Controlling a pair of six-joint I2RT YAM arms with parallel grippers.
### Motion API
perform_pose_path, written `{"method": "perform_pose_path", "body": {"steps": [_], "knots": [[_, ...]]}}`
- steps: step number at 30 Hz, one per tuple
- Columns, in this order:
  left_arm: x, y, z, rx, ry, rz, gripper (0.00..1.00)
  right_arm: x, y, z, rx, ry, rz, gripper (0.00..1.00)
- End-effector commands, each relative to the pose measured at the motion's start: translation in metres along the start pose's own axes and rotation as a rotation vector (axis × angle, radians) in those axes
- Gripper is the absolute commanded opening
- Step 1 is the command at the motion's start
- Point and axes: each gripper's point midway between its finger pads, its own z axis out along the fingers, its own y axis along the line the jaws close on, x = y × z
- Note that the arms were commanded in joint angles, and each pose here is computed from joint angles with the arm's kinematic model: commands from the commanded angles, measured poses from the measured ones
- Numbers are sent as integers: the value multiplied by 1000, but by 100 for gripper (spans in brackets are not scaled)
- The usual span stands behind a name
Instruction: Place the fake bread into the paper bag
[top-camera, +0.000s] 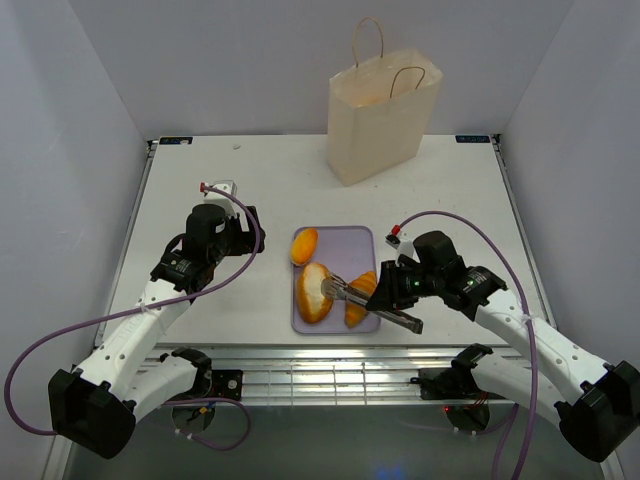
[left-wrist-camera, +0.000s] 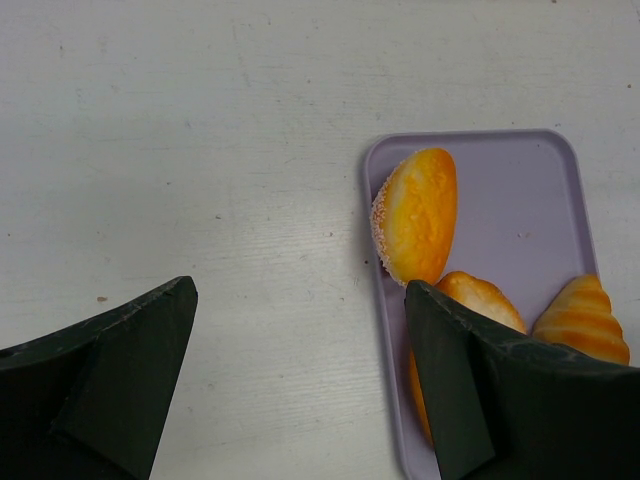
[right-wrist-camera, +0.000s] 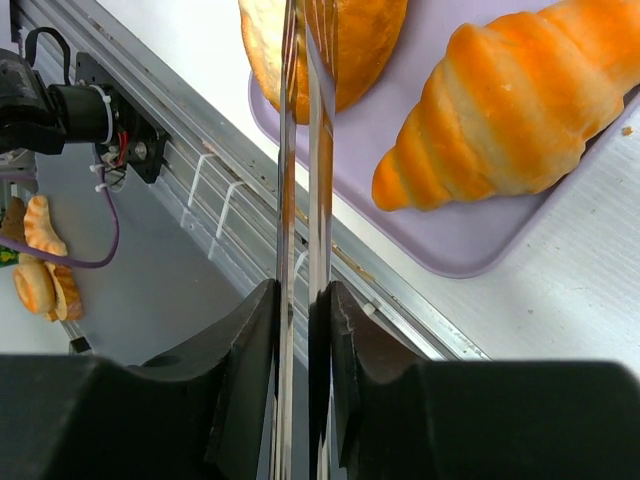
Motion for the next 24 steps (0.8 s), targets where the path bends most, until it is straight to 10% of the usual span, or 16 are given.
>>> {"method": "perform_pose_path", "body": {"steps": [1, 24], "knots": [[-16, -9, -5, 31, -35, -6, 95, -22, 10, -7, -10, -75, -72, 21], [-16, -10, -5, 37, -35, -6, 95, -64, 37, -25, -46, -161, -149, 8]]}}
